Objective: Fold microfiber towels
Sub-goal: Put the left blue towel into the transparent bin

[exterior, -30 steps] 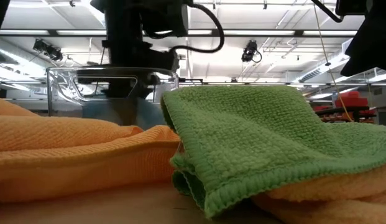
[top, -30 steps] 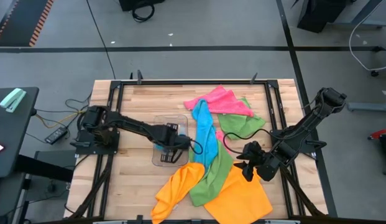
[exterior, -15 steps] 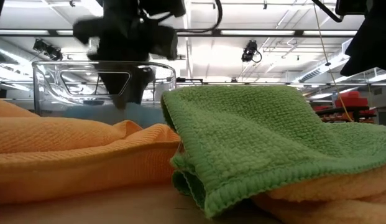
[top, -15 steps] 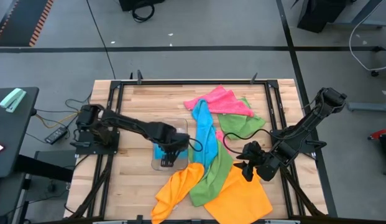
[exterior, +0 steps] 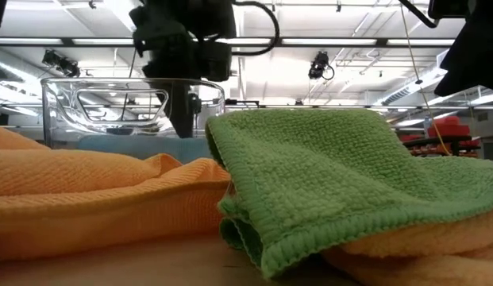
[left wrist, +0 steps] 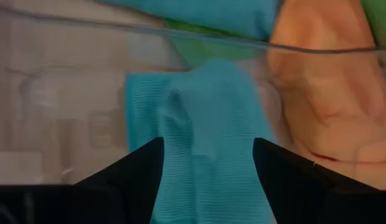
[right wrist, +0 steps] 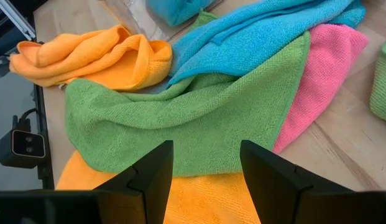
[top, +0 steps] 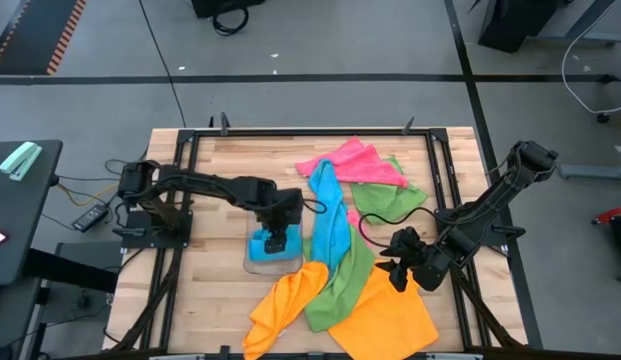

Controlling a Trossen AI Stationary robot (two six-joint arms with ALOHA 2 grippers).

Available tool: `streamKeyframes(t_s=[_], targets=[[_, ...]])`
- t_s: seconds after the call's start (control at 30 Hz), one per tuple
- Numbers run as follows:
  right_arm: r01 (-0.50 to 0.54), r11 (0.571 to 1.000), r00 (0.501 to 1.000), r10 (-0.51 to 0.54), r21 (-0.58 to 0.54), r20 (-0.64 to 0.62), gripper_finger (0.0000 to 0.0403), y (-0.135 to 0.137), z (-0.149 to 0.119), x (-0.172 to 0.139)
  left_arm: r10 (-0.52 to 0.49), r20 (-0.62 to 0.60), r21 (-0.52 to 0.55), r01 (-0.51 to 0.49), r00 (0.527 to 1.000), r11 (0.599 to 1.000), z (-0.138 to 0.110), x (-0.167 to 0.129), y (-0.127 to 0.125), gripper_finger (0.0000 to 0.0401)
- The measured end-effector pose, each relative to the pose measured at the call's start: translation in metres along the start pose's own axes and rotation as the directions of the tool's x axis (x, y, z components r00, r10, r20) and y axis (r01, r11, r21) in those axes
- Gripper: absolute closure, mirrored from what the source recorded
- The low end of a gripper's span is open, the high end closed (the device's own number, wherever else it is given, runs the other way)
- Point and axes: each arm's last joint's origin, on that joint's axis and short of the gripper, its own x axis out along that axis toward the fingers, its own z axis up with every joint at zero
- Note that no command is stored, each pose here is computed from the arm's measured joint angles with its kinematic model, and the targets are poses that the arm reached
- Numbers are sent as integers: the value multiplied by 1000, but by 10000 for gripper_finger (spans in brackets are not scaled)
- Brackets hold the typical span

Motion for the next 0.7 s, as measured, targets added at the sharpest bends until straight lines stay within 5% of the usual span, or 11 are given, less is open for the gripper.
streamKeyframes(t_s=[0.3,0.7], targets=[[5,1000,1000,-5,4,3,207,-1,1,1,-61,-31,100,64,998,993,-2,7,-5,176],[10,1000,1000,-10,4,13,207,-1,2,1,-79,-49,66,82,996,994,1,28,-1,239]])
